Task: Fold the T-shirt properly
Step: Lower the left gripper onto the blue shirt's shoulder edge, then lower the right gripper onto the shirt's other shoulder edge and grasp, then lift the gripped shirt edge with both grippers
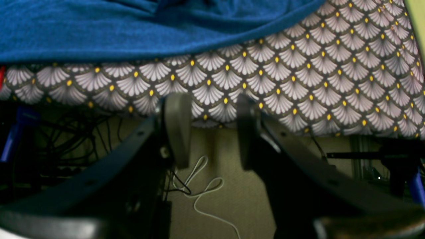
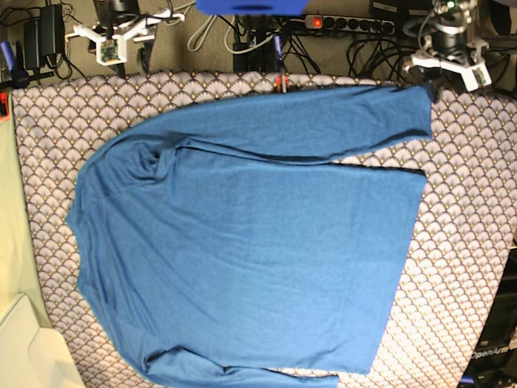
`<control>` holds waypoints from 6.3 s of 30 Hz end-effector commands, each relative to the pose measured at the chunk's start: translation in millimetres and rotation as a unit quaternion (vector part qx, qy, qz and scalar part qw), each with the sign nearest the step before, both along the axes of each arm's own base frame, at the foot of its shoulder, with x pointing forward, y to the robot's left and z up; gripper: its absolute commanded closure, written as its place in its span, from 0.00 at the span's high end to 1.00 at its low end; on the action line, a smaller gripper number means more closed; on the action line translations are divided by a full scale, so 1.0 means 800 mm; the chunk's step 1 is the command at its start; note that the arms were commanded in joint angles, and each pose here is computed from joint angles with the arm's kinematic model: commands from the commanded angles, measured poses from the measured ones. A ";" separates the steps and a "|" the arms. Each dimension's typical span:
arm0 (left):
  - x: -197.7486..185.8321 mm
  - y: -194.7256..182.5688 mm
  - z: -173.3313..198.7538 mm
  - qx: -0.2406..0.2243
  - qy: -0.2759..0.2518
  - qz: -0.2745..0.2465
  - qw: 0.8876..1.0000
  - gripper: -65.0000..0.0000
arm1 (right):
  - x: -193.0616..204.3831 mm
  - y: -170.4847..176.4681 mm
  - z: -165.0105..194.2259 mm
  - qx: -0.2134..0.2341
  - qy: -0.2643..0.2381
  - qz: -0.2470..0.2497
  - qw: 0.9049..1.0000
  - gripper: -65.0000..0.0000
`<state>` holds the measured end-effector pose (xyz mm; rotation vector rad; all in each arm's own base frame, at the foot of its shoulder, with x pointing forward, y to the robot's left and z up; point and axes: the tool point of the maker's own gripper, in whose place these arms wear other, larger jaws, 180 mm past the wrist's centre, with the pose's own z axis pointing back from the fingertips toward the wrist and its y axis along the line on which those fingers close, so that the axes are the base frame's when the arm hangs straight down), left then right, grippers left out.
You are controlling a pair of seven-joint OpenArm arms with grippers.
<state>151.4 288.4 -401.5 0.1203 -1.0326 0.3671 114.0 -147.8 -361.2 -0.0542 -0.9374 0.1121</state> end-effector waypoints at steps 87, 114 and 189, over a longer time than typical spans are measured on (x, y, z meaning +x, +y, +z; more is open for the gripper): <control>0.011 -0.042 -0.043 -0.034 0.020 -0.030 0.999 0.01 | 0.140 -0.027 -0.054 -0.013 0.079 -0.014 0.997 0.40; 0.013 -0.043 -0.040 -0.034 0.017 -0.031 0.999 0.01 | 0.140 -0.049 -0.077 -0.009 0.102 -0.049 0.994 0.40; 0.227 -0.010 0.109 -0.031 -0.098 -0.042 0.994 0.02 | 0.294 -0.041 0.003 -0.031 0.004 -0.006 0.999 0.00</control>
